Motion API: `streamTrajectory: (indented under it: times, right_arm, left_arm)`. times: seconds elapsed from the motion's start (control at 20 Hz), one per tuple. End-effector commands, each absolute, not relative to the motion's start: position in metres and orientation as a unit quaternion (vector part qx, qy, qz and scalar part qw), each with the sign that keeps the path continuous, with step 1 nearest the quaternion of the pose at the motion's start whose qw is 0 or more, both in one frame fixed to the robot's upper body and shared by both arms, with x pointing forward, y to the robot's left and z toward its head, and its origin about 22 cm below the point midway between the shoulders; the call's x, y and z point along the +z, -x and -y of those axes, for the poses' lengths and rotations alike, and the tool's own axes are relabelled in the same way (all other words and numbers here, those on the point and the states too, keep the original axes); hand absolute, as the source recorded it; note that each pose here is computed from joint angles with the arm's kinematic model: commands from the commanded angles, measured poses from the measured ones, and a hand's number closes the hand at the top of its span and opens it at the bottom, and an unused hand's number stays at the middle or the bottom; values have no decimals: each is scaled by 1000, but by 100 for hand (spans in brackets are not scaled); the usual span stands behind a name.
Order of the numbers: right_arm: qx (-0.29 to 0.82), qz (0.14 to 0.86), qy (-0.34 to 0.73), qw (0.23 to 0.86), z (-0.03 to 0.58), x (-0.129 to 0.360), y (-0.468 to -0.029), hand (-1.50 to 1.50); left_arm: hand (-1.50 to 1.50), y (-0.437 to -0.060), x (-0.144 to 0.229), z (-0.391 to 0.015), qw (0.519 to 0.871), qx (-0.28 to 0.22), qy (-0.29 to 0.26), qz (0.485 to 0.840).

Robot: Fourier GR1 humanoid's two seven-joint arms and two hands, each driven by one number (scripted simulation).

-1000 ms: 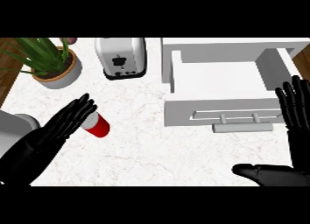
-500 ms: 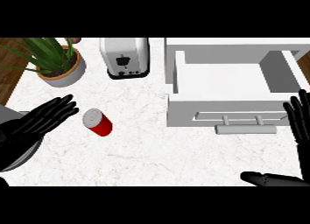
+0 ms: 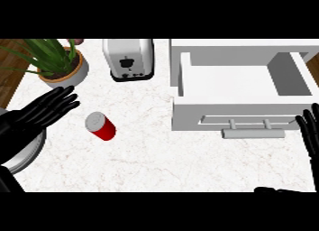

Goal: Pick up the can, place it into the drawer and close the drawer

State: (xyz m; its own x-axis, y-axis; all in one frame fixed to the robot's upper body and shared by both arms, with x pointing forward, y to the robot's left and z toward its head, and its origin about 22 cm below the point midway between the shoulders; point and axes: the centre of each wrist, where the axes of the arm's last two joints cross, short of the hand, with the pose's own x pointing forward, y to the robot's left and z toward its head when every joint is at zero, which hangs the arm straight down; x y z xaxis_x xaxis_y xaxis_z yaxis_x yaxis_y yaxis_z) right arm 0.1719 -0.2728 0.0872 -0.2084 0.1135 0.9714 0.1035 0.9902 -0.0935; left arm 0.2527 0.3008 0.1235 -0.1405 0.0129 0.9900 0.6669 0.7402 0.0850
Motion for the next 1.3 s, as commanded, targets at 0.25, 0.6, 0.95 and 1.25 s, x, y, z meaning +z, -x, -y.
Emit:
streamTrajectory:
  times: [0.25,0.6,0.95,1.25]
  right_arm:
    - [1,777,72,626,288,69,-165,-150]
    - [9,773,75,630,300,77,-153,-150]
    - [-5,779,80,622,316,67,-165,-150]
    - [2,778,78,624,300,72,-175,-150]
  left_arm:
    - [-150,-272,95,-295,620,-264,234,700]
    - [-150,-274,58,-285,631,-260,234,692]
    - [-150,-285,45,-272,634,-252,214,699]
    - [-150,-299,21,-295,635,-256,201,701]
